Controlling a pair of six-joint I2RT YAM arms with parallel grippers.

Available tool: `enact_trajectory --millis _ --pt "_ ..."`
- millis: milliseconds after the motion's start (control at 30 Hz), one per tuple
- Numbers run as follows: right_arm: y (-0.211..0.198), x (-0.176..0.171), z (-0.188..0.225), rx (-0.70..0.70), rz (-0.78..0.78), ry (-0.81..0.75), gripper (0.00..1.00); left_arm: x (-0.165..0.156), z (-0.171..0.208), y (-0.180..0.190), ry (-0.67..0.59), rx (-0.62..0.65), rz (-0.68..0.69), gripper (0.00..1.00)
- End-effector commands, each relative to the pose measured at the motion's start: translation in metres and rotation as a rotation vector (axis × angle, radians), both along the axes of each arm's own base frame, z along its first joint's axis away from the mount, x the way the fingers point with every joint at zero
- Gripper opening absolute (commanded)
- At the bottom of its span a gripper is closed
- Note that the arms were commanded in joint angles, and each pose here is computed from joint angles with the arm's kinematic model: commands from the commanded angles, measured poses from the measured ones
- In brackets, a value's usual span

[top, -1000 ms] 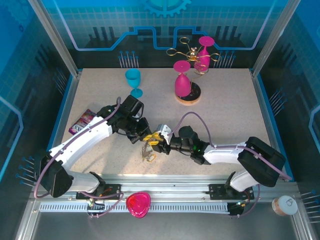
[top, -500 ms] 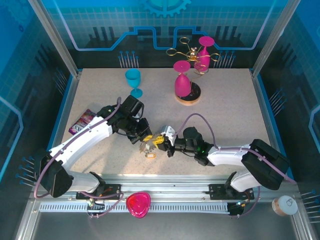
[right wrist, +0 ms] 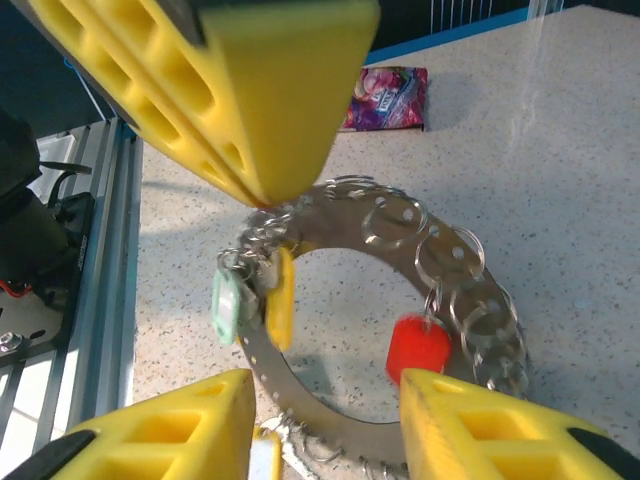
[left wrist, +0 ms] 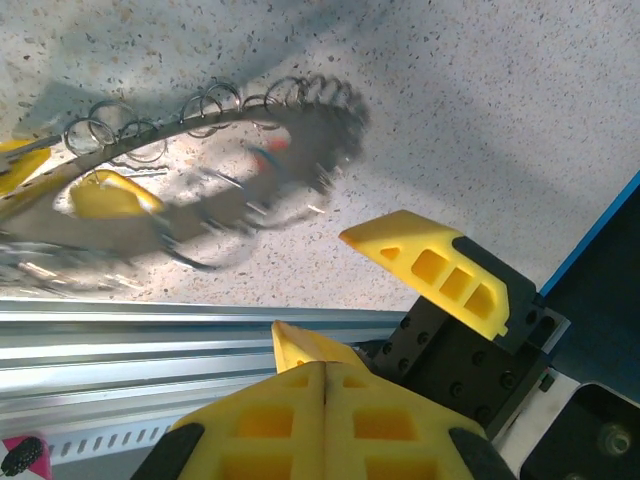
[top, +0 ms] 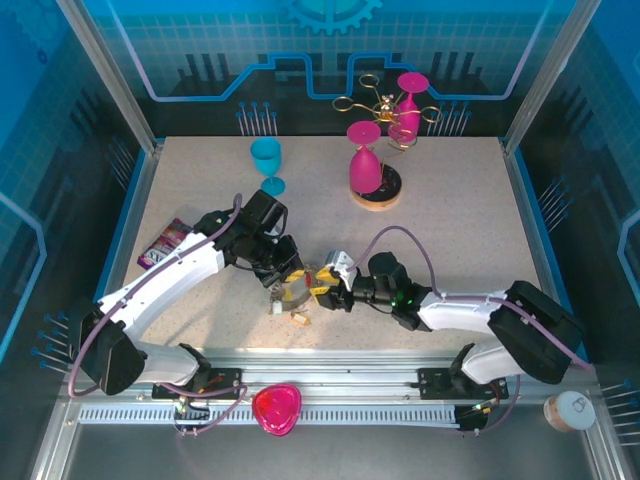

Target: Put the keys on the keyring

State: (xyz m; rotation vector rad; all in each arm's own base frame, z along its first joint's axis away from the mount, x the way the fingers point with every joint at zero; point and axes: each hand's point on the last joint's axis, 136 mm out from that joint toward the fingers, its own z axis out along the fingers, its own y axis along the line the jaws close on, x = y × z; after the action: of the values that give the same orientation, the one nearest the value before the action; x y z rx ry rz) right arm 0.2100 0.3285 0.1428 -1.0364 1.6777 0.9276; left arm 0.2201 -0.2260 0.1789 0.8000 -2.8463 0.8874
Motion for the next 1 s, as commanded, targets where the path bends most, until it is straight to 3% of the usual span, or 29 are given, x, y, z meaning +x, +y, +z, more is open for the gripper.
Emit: enact_trajectory --millis 0,167,300,467,533,633,833,967 --pt "-0.009 0.004 0.005 -0.02 -0.031 -0.035 0.38 0.0 0.0 0.001 0.016 -0.004 0.012 0.0" --pt "-0.013 0.01 -0.006 -0.059 -0.064 -0.016 0.41 0.011 -0.01 0.013 -0.012 0.04 0.041 0.0" --pt "-0.012 0.013 -0.013 -0.122 -0.066 0.016 0.47 0.031 -0.015 0.061 -0.099 0.163 0.159 0.0" --pt "-0.012 0.018 -0.015 -0.168 -0.08 0.047 0.5 0.029 -0.042 0.13 -0.11 0.372 0.303 0.27" --pt "-0.012 0.022 -0.017 -0.203 -0.084 0.067 0.5 0.029 -0.053 0.148 -0.123 0.402 0.362 0.39" --pt "-0.009 0.022 -0.018 -0.235 -0.069 0.086 0.51 0.033 -0.063 0.161 -0.144 0.404 0.419 0.45" --pt "-0.004 0.025 -0.017 -0.265 -0.053 0.105 0.5 0.044 -0.08 0.161 -0.113 0.411 0.319 0.44" --pt "-0.003 0.028 -0.019 -0.269 -0.059 0.115 0.48 0.047 -0.093 0.148 -0.046 0.363 0.327 0.39"
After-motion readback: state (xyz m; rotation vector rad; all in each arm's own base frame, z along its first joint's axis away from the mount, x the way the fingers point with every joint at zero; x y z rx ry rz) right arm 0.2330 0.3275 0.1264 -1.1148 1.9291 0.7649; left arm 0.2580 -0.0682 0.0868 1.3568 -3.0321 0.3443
